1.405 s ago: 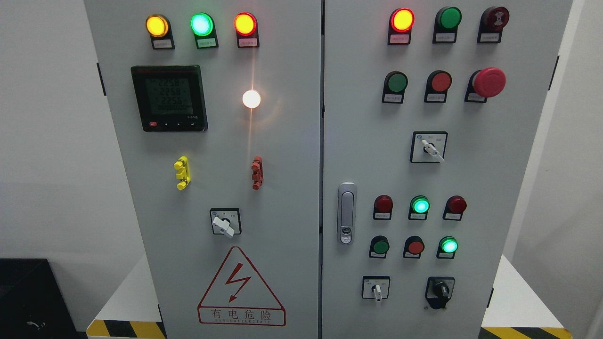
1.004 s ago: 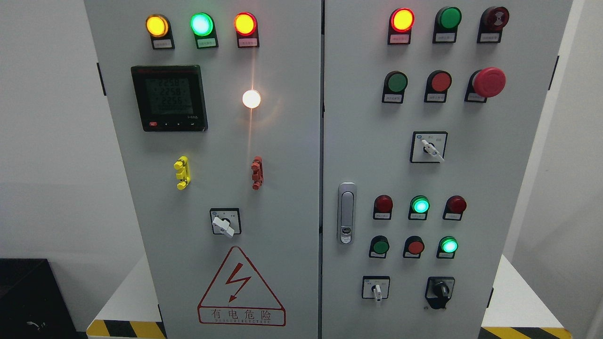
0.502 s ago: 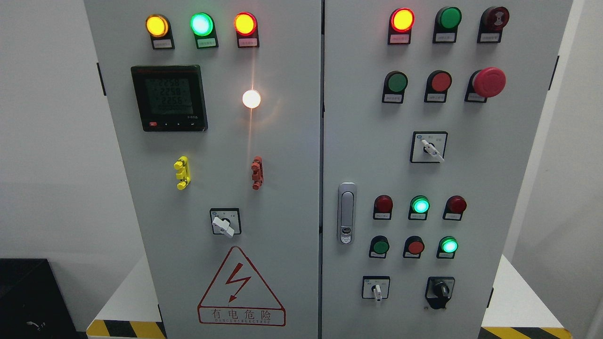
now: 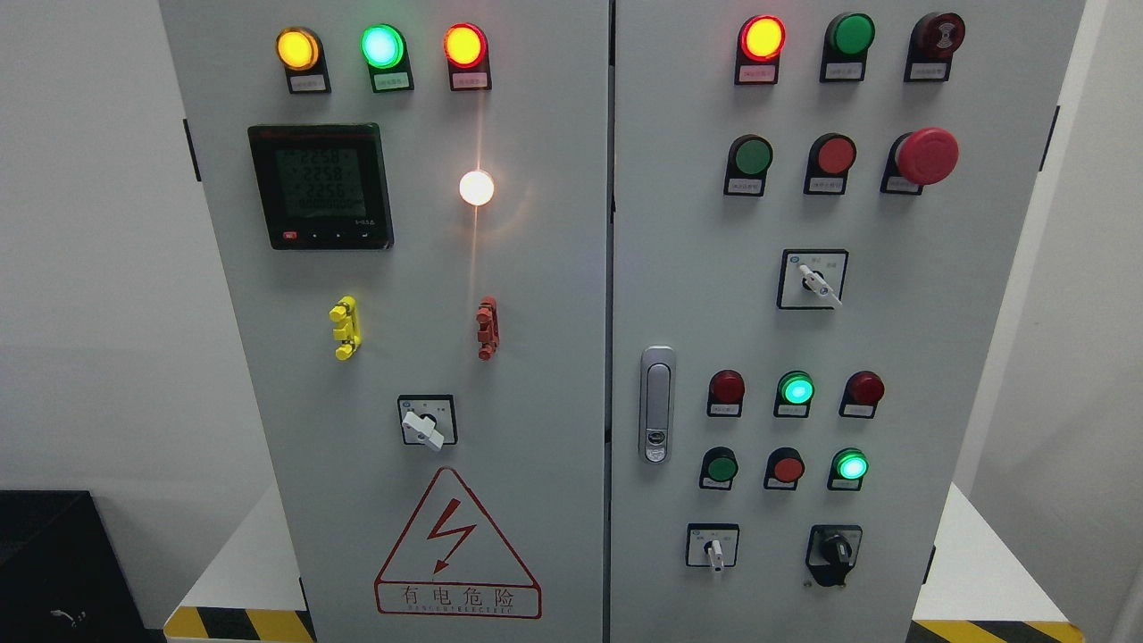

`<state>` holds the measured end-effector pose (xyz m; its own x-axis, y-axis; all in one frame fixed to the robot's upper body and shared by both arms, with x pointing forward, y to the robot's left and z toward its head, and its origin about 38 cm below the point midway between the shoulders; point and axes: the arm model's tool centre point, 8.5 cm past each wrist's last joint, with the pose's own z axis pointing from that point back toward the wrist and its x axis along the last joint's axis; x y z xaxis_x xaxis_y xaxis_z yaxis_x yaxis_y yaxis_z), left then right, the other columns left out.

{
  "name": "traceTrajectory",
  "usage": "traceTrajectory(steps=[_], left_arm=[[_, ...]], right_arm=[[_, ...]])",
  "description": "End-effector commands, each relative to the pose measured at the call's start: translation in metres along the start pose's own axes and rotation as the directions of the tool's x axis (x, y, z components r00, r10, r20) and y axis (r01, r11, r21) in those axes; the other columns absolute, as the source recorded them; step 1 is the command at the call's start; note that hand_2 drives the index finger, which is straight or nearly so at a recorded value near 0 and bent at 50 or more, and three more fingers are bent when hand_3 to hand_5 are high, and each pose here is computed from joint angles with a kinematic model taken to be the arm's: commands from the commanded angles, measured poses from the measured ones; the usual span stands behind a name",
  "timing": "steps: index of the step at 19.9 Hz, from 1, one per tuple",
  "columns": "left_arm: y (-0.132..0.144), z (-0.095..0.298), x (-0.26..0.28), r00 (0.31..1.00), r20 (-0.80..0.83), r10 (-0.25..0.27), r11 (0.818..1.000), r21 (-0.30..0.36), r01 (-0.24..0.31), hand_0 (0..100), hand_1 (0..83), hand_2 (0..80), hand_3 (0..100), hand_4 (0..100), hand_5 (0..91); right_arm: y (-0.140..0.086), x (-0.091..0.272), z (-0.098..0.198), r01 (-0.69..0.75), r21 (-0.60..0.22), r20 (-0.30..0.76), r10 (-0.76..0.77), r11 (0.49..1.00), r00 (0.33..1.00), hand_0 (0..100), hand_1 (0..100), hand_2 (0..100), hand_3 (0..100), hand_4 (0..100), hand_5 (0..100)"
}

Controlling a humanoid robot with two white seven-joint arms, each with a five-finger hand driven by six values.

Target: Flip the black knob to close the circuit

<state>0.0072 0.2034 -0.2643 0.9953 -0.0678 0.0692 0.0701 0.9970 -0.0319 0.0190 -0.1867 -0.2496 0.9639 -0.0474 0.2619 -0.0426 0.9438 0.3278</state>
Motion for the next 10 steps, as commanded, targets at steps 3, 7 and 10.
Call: traceTrajectory(steps=[3, 7, 10], left_arm=[[-0.001, 0.000, -0.006, 1.000, 0.002, 0.002, 1.000, -0.002, -0.002, 12, 55.6, 0.0, 0, 0, 0.0], [-0.002, 0.000, -0.006, 1.000, 0.003, 0.002, 1.000, -0.003, -0.002, 12, 55.6, 0.0, 0, 0, 0.0], [-0.002, 0.000, -0.006, 1.000, 0.003, 0.002, 1.000, -0.003, -0.002, 12, 55.6, 0.0, 0, 0, 0.0]], right_arm=[[-0.011, 0.123, 0.025, -0.167, -0.117, 0.327, 0.197, 0.979, 0.924, 0, 6, 0, 0, 0, 0], [-0.014, 0.152, 0.037, -0.281, -0.232, 0.354, 0.350, 0.931, 0.867, 0, 6, 0, 6, 0, 0], [-0.015, 0.175, 0.048, -0.327, -0.319, 0.375, 0.435, 0.890, 0.819, 0, 6, 8, 17, 9, 0]])
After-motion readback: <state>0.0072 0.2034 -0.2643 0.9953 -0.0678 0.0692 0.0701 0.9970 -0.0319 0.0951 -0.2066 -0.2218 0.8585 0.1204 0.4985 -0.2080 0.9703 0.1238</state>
